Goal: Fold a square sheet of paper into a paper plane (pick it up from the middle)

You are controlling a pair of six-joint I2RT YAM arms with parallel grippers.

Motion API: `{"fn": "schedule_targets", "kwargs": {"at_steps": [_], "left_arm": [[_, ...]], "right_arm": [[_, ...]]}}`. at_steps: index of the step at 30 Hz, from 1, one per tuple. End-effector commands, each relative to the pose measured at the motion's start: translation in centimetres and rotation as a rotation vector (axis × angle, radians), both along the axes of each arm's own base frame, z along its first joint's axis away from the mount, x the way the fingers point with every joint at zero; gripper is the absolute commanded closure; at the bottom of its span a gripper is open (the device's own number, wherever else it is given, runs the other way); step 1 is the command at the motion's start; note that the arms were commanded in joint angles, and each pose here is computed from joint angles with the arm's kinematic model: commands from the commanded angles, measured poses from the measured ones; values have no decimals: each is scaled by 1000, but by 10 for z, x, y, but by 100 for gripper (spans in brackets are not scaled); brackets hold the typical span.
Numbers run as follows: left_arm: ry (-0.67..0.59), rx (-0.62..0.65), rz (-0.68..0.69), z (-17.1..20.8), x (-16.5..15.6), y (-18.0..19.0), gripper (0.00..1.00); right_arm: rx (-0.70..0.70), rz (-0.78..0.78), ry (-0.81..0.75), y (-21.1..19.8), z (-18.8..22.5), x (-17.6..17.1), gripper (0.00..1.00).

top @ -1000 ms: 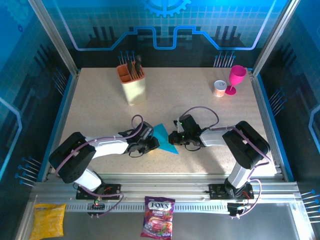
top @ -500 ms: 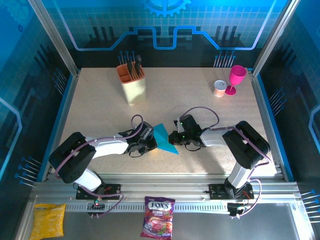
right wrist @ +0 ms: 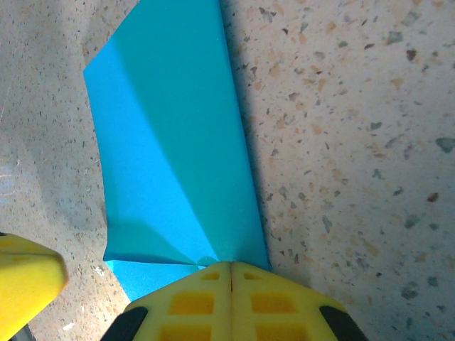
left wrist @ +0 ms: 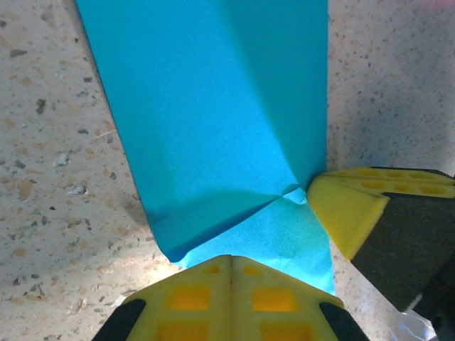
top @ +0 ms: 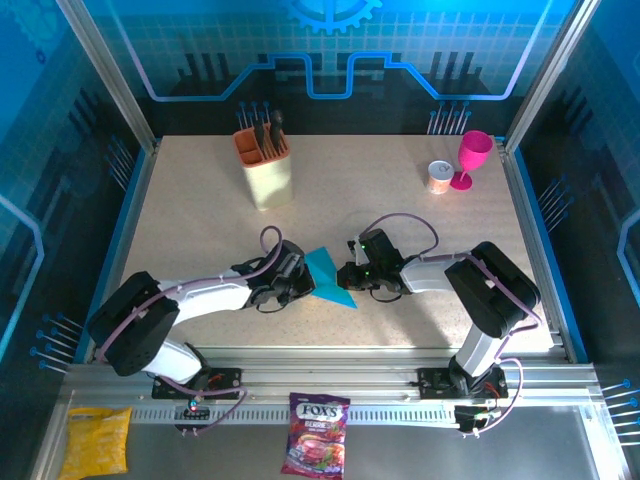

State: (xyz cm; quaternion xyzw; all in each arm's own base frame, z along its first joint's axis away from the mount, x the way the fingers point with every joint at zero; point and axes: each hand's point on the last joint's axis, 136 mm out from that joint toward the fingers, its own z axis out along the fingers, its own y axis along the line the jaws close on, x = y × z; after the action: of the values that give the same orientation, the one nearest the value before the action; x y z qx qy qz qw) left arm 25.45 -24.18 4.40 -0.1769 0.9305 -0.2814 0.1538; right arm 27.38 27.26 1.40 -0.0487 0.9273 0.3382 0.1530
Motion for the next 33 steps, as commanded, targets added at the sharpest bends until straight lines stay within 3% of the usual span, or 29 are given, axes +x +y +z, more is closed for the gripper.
{"fn": "schedule_targets", "kwargs": {"at_steps": [1, 5, 7, 19, 33], "left_arm": [[-9, 24, 0, 3, -6, 8, 96], [20, 58, 33, -2, -10, 17, 68], [39, 75, 40, -7, -12, 20, 63], [79, 62, 24, -25, -5, 5, 64], [50, 21, 12, -13, 6, -9, 73]], "right_arm": [[-69, -9, 84, -15, -19, -12, 100], [-79, -11, 92, -18, -23, -15, 100], [-78, -11, 96, -18, -25, -16, 100], [-75, -21, 109, -21, -32, -21, 100], [-73, -21, 117, -22, -38, -22, 100]]}}
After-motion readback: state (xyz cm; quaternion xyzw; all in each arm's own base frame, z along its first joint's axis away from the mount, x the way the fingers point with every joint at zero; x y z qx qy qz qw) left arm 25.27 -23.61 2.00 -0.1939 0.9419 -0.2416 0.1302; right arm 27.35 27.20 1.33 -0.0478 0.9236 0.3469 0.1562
